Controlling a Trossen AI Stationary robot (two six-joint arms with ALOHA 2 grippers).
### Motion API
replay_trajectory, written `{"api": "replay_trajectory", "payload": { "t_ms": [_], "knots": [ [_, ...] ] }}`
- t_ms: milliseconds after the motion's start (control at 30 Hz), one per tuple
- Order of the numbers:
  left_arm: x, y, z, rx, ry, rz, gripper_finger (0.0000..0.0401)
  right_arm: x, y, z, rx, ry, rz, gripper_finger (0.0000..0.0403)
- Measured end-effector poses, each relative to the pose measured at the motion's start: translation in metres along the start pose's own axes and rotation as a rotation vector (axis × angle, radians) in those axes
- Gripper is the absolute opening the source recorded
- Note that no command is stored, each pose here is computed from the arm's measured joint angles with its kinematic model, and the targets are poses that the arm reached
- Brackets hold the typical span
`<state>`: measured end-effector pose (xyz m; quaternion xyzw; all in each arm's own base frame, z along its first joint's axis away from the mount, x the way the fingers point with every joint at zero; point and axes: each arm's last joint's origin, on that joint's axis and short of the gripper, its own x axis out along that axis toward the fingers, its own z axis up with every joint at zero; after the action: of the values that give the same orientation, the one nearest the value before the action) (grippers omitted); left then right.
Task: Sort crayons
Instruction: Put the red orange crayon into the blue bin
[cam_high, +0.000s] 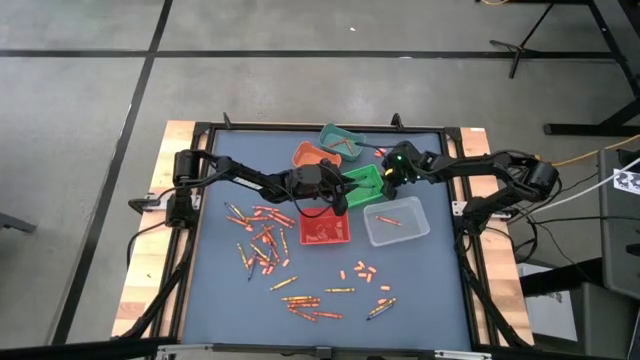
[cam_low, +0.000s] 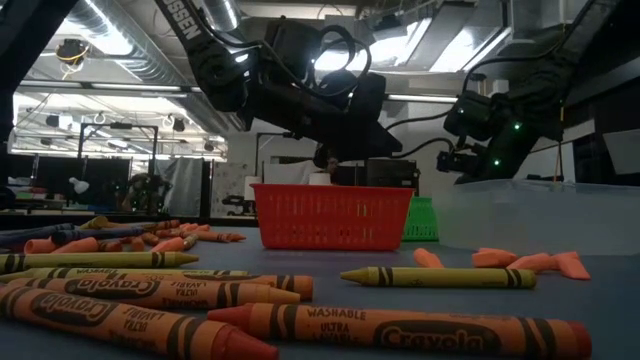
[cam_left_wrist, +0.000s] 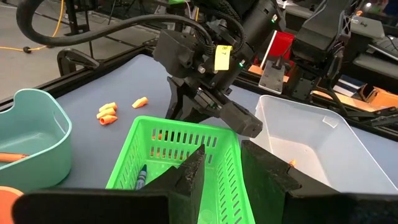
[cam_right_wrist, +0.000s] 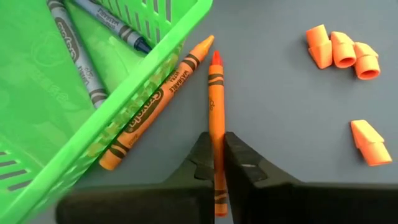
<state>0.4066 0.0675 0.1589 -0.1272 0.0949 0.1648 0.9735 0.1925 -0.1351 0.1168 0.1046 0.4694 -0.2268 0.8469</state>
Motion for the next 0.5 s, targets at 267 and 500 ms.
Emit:
{"api": "replay_trajectory", "payload": {
  "t_ms": [267,500],
  "knots": [
    [0.000,0.000,0.000,0.000,0.000,0.000,0.0091,-0.008,0.000,0.001,0.002,0.003,-0.013,0.0024],
    [0.000,0.000,0.000,0.000,0.000,0.000,0.0091,-0.032,-0.006,0.016,-0.049,0.094,-0.168,0.0016]
  ]
}}
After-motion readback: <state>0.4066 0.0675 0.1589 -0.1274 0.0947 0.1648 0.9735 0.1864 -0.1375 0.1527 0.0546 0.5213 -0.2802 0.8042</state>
